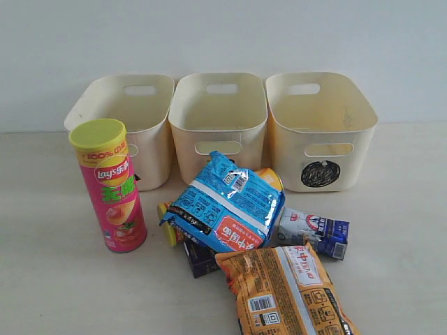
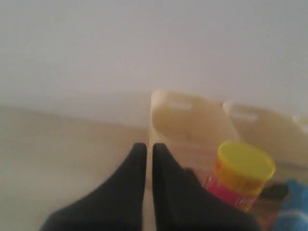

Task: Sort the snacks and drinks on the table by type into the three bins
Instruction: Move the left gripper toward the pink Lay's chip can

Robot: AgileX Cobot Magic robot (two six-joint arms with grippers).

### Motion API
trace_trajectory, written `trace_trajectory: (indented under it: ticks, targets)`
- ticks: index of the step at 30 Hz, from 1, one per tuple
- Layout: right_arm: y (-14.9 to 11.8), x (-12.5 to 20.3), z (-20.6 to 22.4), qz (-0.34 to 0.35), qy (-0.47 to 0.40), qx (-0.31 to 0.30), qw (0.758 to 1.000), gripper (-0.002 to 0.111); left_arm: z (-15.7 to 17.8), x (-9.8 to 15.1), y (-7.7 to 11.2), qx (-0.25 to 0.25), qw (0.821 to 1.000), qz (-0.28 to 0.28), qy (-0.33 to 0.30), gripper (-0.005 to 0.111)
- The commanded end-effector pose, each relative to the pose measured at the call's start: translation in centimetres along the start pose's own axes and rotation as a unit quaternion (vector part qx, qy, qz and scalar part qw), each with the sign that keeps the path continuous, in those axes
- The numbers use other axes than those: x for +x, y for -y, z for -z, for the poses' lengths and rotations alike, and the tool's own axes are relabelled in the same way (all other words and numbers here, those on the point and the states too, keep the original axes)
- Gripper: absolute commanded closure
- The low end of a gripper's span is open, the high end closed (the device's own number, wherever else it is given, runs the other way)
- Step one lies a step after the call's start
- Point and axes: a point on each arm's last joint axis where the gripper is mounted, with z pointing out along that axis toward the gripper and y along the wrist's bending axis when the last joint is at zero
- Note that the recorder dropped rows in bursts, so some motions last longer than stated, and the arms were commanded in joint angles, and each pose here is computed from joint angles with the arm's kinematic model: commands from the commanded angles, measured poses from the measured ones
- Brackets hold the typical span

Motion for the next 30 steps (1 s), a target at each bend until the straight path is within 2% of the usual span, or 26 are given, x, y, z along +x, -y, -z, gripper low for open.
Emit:
trace_trajectory:
  ticks: [1, 2, 3, 4, 5, 8, 9, 10, 12, 15, 17, 18, 20, 21, 22, 25, 27, 29, 30]
  targets:
    - [0.0, -0.1, 0.0, 0.004, 0.007, 0.003, 1.0, 0.108, -2.5, 2.2, 0.2, -0.026, 0.977, -0.092, -0.188, 0.102]
    - [0.0, -0.1, 0.0, 0.004, 0.007, 0.003, 1.0, 0.108, -3.4, 2.0, 1.2, 0.01, 0.958, -0.154, -0.241, 0.102]
    - [0.0, -0.1, 0.0, 0.004, 0.007, 0.003, 1.0, 0.108, -3.9, 1.9, 1.6, 0.028, 0.949, -0.176, -0.259, 0.102]
    - [0.0, -0.1, 0.0, 0.004, 0.007, 0.003, 1.0, 0.108, -4.7, 1.5, 2.9, 0.072, 0.94, -0.186, -0.278, 0.102]
    - [0.0, -0.1, 0.0, 0.004, 0.007, 0.003, 1.0, 0.108, -4.9, 1.3, 3.4, 0.095, 0.938, -0.186, -0.278, 0.102]
    - [0.0, -0.1, 0.0, 0.003, 0.007, 0.003, 1.0, 0.108, -5.3, 1.4, 6.4, 0.255, 0.916, -0.177, -0.253, 0.102]
    - [0.0, -0.1, 0.0, 0.003, 0.007, 0.003, 1.0, 0.108, -5.4, 1.4, 6.8, 0.271, 0.918, -0.166, -0.238, 0.102]
    - [0.0, -0.1, 0.0, 0.003, 0.007, 0.003, 1.0, 0.108, -5.7, 1.3, 7.0, 0.275, 0.927, -0.135, -0.218, 0.102]
    - [0.0, -0.1, 0.0, 0.004, 0.007, 0.003, 1.0, 0.108, -6.5, 1.5, 6.5, 0.229, 0.958, -0.036, -0.168, 0.102]
    - [0.0, -0.1, 0.0, 0.004, 0.007, 0.003, 1.0, 0.108, -7.2, 2.7, 5.2, 0.167, 0.974, -0.035, -0.148, 0.102]
    - [0.0, -0.1, 0.0, 0.004, 0.007, 0.003, 1.0, 0.108, -7.6, 3.4, 4.6, 0.136, 0.978, -0.02, -0.155, 0.102]
    - [0.0, -0.1, 0.0, 0.003, 0.007, 0.003, 1.0, 0.108, -7.8, 3.7, 4.6, 0.132, 0.978, -0.008, -0.162, 0.102]
    - [0.0, -0.1, 0.0, 0.003, 0.007, 0.003, 1.0, 0.108, -8.3, 4.4, 5.2, 0.16, 0.969, 0.005, -0.187, 0.102]
    - [0.0, -0.1, 0.0, 0.003, 0.007, 0.003, 1.0, 0.108, -8.6, 4.4, 5.0, 0.134, 0.97, 0.072, -0.191, 0.102]
    - [0.0, -0.1, 0.0, 0.003, 0.007, 0.003, 1.0, 0.108, -8.8, 4.6, 4.8, 0.12, 0.97, 0.078, -0.195, 0.102]
    - [0.0, -0.1, 0.0, 0.004, 0.007, 0.003, 1.0, 0.108, -9.2, 4.8, 4.2, 0.067, 0.963, 0.162, -0.204, 0.102]
    - [0.0, -0.1, 0.0, 0.004, 0.007, 0.003, 1.0, 0.108, -9.3, 4.8, 3.7, 0.035, 0.962, 0.185, -0.2, 0.102]
    - [0.0, -0.1, 0.0, 0.004, 0.007, 0.003, 1.0, 0.108, -9.5, 4.8, 2.9, -0.018, 0.957, 0.219, -0.187, 0.102]
    - [0.0, -0.1, 0.0, 0.003, 0.007, 0.003, 1.0, 0.108, -9.5, 4.7, 2.1, -0.068, 0.949, 0.258, -0.169, 0.102]
